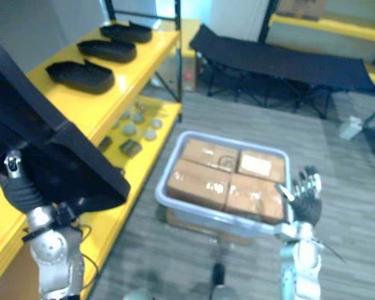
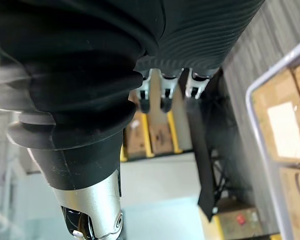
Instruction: Walk over and take plastic housings, then place them on the shelf
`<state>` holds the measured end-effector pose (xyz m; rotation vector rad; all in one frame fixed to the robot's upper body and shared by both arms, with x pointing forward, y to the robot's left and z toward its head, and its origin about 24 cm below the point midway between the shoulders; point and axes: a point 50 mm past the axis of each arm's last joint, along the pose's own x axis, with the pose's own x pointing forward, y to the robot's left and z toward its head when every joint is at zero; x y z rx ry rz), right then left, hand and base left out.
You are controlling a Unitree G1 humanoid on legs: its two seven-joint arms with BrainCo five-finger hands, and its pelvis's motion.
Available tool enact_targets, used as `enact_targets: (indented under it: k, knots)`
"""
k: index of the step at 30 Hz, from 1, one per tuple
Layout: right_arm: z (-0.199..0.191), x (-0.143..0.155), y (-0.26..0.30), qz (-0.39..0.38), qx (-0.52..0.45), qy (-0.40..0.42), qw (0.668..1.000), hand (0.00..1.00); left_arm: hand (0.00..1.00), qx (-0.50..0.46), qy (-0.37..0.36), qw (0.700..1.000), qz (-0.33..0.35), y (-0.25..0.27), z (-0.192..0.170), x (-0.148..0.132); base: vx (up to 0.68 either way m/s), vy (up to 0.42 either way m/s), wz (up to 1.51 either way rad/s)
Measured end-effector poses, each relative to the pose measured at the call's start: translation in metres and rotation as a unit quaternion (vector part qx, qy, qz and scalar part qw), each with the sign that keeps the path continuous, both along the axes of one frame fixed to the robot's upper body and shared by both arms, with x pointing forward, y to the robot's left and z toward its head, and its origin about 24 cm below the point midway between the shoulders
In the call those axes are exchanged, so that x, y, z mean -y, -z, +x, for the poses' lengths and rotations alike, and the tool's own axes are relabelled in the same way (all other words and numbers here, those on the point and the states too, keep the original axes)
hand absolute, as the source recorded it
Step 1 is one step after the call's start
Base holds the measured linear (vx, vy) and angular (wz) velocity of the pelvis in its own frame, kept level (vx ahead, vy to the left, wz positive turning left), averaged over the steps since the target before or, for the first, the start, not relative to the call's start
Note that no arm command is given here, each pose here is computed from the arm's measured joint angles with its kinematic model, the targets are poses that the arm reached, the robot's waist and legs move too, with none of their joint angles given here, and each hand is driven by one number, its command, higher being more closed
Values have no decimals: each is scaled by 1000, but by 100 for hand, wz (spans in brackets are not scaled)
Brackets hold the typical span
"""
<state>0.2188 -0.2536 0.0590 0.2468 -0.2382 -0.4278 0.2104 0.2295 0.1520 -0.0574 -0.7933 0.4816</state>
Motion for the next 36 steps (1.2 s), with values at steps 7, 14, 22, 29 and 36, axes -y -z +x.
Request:
enact_targets:
  k: [7,14,22,29,36]
  knots:
    - [7,-2,-7,2,15,3,1000,0,100,19,-22,1000,8,-9,2,-2,-37,22,3]
    - [16,-4,-21,-15,46,-8,999,0,100,24,-58,998,12,-11,2,-2,43,13,13]
    - [26,-23,-23,-39,42,-74,996,0,100,-6,-200,980,16,-2,-39,-38,84,-16,51]
    - [48,-66,-25,-56,40,-166,984,0,100,-66,-371,925,45,10,-106,-82,60,-52,65]
    - [61,-96,-11,-57,-2,-215,975,0,100,-94,-447,889,18,24,-145,-88,22,-3,48]
